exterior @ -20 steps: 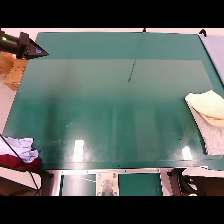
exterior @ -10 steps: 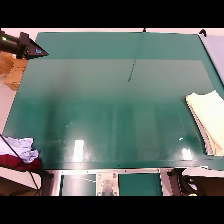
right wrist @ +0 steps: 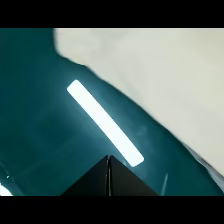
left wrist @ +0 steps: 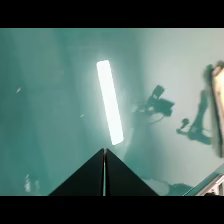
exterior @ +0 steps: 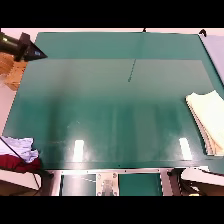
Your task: Fold the shirts.
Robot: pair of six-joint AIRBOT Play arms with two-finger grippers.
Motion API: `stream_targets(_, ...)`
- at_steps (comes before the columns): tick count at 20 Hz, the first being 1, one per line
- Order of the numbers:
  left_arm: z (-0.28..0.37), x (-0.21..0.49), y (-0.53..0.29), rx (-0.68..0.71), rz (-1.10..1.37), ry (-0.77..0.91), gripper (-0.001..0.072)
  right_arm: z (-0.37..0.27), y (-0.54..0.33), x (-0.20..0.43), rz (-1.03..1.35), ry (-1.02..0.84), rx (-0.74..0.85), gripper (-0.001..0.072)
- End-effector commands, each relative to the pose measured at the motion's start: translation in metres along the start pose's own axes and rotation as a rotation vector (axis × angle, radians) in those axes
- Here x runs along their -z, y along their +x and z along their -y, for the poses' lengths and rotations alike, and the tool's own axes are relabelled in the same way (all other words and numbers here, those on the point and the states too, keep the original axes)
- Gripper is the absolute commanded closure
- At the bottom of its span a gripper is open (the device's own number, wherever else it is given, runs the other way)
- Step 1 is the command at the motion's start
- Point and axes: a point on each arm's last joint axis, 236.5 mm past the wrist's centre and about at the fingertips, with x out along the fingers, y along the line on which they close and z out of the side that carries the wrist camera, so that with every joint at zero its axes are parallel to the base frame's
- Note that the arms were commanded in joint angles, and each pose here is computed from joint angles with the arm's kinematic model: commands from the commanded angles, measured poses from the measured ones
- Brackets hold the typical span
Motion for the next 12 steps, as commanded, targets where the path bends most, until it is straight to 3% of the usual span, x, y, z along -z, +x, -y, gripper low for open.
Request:
stream_targets(1,-0.002,0.040,-0.001,-0.136,-0.030,-0.016,0.0687,-0.101,0.013,0.045,0.087,-0.323,-0.143,0.0698)
stream_targets(7,0.029,0.174,0.025,-0.118,-0.019,-0.002,0.0686,-0.135,0.071,0.215,-0.083,-0.618,-0.229,0.0698)
stream_targets(12,0.025,0.211,0.027,-0.134,-0.018,-0.004,0.0683,-0.154,0.070,0.258,-0.111,-0.745,-0.283,0.0696)
